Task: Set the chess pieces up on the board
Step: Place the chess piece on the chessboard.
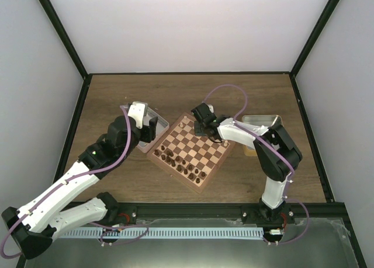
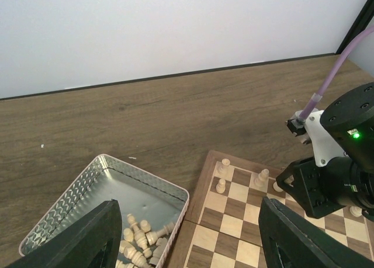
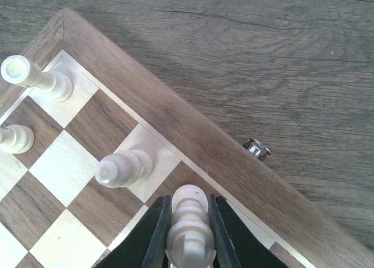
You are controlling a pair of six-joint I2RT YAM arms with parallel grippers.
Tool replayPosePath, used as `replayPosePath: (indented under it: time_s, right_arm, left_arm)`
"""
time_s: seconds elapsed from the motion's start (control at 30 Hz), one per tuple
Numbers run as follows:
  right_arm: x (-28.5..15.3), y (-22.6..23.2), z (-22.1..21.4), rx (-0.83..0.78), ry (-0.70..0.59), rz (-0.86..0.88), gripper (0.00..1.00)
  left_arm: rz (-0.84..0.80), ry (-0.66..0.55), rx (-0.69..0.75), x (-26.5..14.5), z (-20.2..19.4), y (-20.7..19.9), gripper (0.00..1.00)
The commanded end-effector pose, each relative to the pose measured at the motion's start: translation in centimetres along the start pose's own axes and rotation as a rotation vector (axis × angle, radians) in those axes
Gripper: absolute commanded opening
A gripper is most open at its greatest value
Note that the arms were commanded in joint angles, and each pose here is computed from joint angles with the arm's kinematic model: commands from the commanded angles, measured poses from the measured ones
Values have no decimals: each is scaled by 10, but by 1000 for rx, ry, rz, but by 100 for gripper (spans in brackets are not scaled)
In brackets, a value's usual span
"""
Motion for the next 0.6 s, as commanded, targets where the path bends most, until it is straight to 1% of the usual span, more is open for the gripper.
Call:
replayPosePath:
  time_s: [0.0,0.23,0.57]
  right_arm:
    - [-5,-1,-3,-15,30,-22,18]
    - [-5,1,-2,-8,25,-14,24]
    - [-7,2,2,-11,9,-11,25]
  left_arm:
    - [9,-6,4,0,-1,1,66]
    - [8,-6,4,0,-1,1,66]
    - [9,-4,5,0,-1,2,66]
Point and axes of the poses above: each gripper's point midway between its finger pads, its own x axis out along the fingers, its own y axis along the line the jaws close on, z = x × y, the point moved 10 cm from there along -x, back along the fingers, and after that the axes turned 1 degree about -x, right-handed, at the moved point
